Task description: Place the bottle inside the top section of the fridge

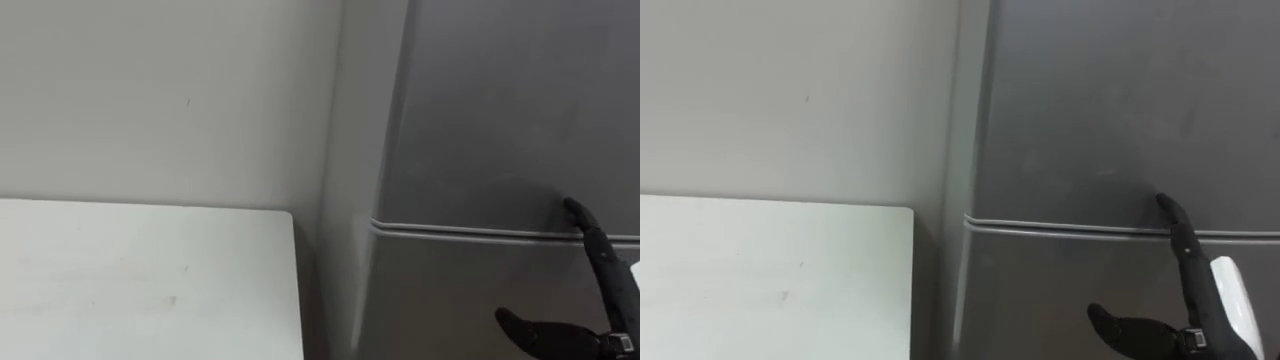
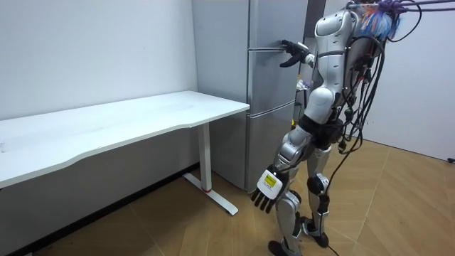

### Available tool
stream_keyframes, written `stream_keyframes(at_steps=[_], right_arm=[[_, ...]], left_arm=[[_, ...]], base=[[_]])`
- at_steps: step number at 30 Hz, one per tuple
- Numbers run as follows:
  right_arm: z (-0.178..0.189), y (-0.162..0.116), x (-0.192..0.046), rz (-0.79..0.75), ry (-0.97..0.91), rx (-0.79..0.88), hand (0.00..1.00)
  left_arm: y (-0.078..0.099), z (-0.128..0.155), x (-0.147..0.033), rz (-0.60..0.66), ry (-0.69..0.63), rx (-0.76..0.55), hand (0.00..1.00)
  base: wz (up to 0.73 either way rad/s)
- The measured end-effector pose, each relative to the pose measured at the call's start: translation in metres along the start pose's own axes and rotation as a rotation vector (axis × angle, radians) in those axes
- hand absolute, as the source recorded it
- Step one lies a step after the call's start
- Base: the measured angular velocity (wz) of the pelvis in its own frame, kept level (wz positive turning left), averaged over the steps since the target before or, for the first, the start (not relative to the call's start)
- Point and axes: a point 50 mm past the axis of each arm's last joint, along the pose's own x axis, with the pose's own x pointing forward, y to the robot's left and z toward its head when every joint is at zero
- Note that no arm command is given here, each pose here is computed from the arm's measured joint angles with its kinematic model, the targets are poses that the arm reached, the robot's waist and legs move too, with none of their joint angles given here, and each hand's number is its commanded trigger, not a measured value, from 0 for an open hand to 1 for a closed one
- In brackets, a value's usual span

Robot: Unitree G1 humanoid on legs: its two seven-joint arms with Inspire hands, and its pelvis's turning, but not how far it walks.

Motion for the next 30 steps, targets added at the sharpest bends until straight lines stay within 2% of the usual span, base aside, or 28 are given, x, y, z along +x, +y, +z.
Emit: stream_keyframes(at_steps=[7, 11, 16, 19, 28, 30], right_arm=[[-0.017, -0.005, -0.005, -0.026, 0.136, 0.027, 0.0], [-0.037, -0.013, -0.02, -0.059, 0.287, 0.088, 0.0], [-0.041, -0.038, -0.021, -0.218, 0.314, 0.148, 0.0], [-0.043, -0.056, -0.023, -0.367, 0.33, 0.205, 0.0], [-0.053, -0.071, -0.031, -0.572, 0.414, 0.433, 0.0], [-0.069, -0.072, -0.041, -0.605, 0.496, 0.464, 0.0]], left_arm=[[0.001, -0.001, -0.001, 0.003, -0.007, 0.003, 0.0], [0.006, -0.007, -0.002, 0.03, 0.002, -0.032, 0.0], [0.011, -0.016, -0.005, 0.077, 0.017, -0.076, 0.0], [0.012, -0.016, -0.005, 0.084, -0.001, -0.091, 0.0], [0.013, -0.018, -0.006, 0.101, -0.002, -0.097, 0.0], [0.013, -0.021, -0.007, 0.108, 0.007, -0.101, 0.0]], base=[[0.01], [0.0], [-0.04], [0.0], [-0.02], [0.0]])
